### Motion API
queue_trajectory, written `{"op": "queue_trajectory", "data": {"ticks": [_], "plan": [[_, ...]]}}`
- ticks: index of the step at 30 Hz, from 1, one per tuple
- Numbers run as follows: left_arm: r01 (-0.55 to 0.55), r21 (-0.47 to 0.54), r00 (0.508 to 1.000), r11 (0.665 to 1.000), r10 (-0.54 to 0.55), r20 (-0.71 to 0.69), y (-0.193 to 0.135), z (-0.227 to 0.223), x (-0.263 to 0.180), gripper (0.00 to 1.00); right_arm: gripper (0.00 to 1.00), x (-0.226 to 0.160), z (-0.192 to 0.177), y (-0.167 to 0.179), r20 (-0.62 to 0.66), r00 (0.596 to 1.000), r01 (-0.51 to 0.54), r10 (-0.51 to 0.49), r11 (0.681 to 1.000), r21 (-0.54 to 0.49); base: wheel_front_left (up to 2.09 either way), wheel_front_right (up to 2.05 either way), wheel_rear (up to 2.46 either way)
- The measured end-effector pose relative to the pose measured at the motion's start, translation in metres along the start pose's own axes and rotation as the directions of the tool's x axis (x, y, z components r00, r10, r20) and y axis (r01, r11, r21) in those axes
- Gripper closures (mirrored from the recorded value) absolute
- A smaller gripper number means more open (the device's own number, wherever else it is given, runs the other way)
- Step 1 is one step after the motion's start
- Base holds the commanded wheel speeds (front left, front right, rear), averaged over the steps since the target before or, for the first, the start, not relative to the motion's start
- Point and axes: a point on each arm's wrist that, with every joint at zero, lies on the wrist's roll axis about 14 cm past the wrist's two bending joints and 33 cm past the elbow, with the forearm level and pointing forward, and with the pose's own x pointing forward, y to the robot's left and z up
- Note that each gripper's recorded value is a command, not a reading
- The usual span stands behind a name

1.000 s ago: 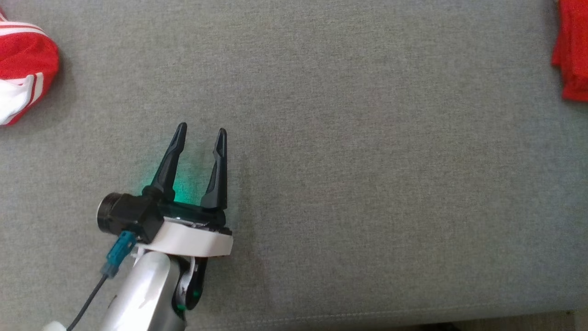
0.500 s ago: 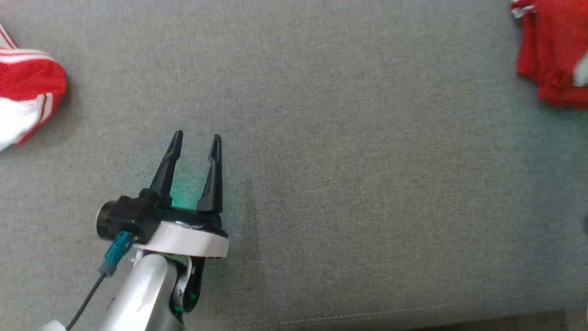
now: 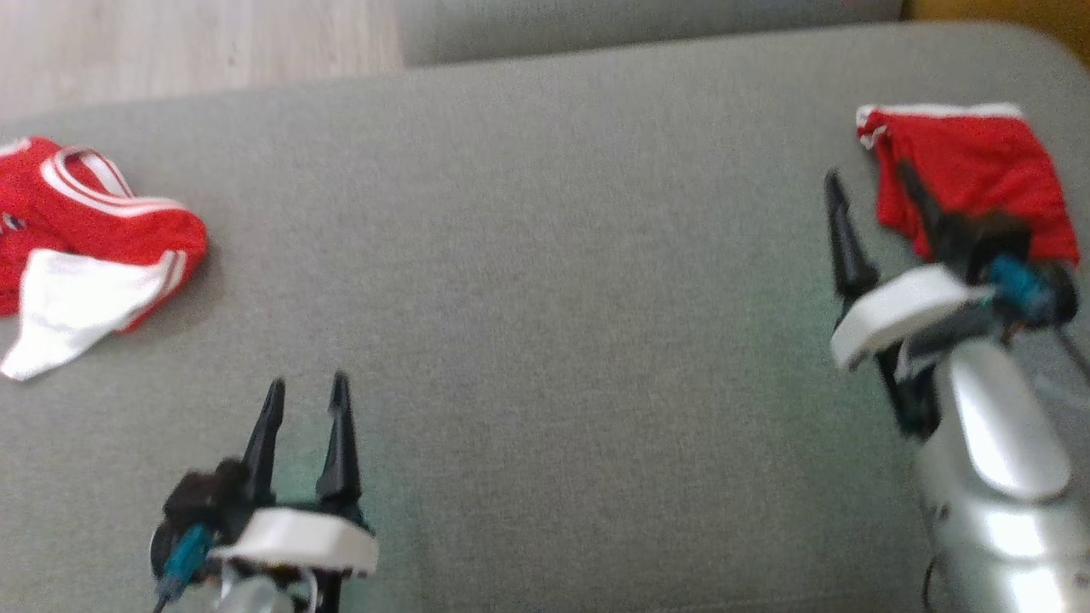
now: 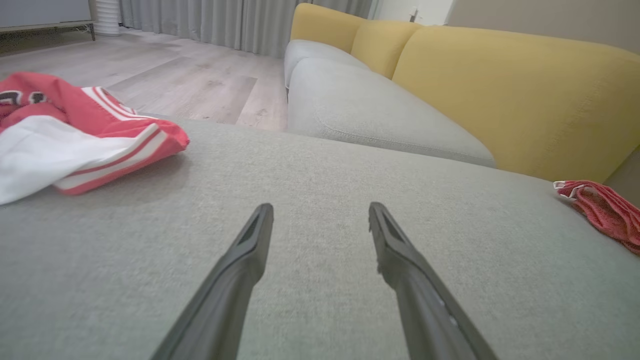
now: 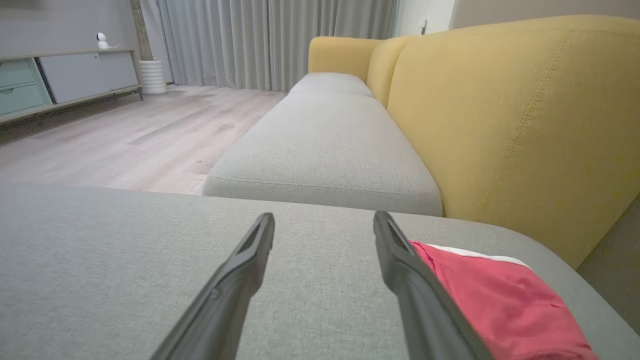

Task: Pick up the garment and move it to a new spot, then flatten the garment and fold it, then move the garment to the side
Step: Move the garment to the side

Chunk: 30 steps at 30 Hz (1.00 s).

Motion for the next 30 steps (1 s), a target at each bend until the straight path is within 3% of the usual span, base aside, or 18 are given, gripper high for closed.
{"op": "queue_trajectory", "data": {"ticks": [10,14,30], "plan": [[-0.1,-0.019,0.995,0.995,0.1,0.013,0.023,-0.004,-0.057,0.0,0.0,-0.079,-0.014,0.035,0.053,0.999,-0.008,0.003,0.996,0.089,0.0,0.0,0.0],[-0.114,-0.022,0.993,0.993,0.114,0.021,0.024,-0.004,-0.065,0.0,0.0,-0.099,-0.023,0.048,0.045,0.999,-0.029,0.022,0.985,0.168,0.0,0.0,0.0],[-0.093,-0.029,0.995,0.995,0.093,0.019,0.015,-0.007,-0.072,0.0,0.0,-0.108,-0.027,0.074,0.023,0.995,-0.096,0.093,0.979,0.182,0.0,0.0,0.0]]}}
